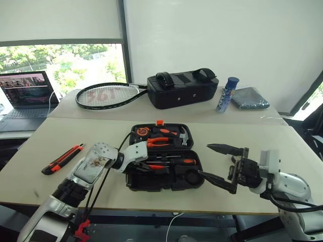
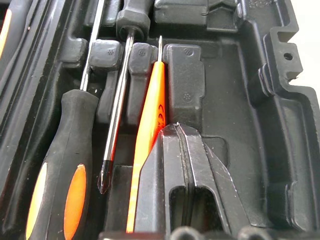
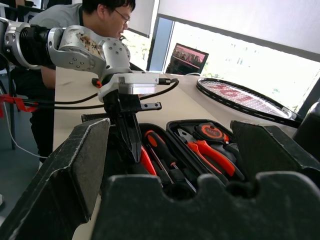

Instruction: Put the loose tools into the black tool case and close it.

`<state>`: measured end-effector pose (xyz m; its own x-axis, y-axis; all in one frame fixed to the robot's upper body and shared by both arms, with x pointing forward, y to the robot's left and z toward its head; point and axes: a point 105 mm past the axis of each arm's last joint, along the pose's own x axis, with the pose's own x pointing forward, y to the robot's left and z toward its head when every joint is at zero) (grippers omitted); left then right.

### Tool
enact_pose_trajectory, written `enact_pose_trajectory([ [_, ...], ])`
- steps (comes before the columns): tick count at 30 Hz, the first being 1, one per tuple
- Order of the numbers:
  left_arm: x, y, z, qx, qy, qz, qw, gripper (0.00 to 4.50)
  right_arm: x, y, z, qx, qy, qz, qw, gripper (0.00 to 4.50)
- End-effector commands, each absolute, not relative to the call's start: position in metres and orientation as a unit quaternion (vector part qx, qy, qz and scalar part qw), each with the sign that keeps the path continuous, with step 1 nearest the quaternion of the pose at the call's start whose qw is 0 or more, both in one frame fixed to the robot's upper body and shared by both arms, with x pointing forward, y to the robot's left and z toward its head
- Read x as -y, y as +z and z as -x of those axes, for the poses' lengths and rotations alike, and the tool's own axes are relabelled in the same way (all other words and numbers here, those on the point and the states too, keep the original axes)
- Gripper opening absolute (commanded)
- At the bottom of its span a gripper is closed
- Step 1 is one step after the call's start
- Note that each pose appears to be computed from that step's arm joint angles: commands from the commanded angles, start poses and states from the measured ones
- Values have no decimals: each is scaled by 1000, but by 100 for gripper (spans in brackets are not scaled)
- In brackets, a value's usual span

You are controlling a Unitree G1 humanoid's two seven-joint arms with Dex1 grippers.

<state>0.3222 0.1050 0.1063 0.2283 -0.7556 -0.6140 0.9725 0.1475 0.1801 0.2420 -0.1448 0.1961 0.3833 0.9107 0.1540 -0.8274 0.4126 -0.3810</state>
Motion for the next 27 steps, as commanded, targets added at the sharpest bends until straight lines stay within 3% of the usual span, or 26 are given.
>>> enact_pose_trajectory([
  [1, -109, 102, -326, -200, -576, -280, 742, 3, 146, 206, -239, 192, 524, 132, 819, 450],
  [9, -107, 128, -332, -139, -577, -256, 763, 3, 148, 203, -237, 188, 524, 130, 820, 450],
  [27, -107, 110, -329, -162, -560, -276, 764, 3, 145, 207, -239, 191, 523, 130, 820, 450],
])
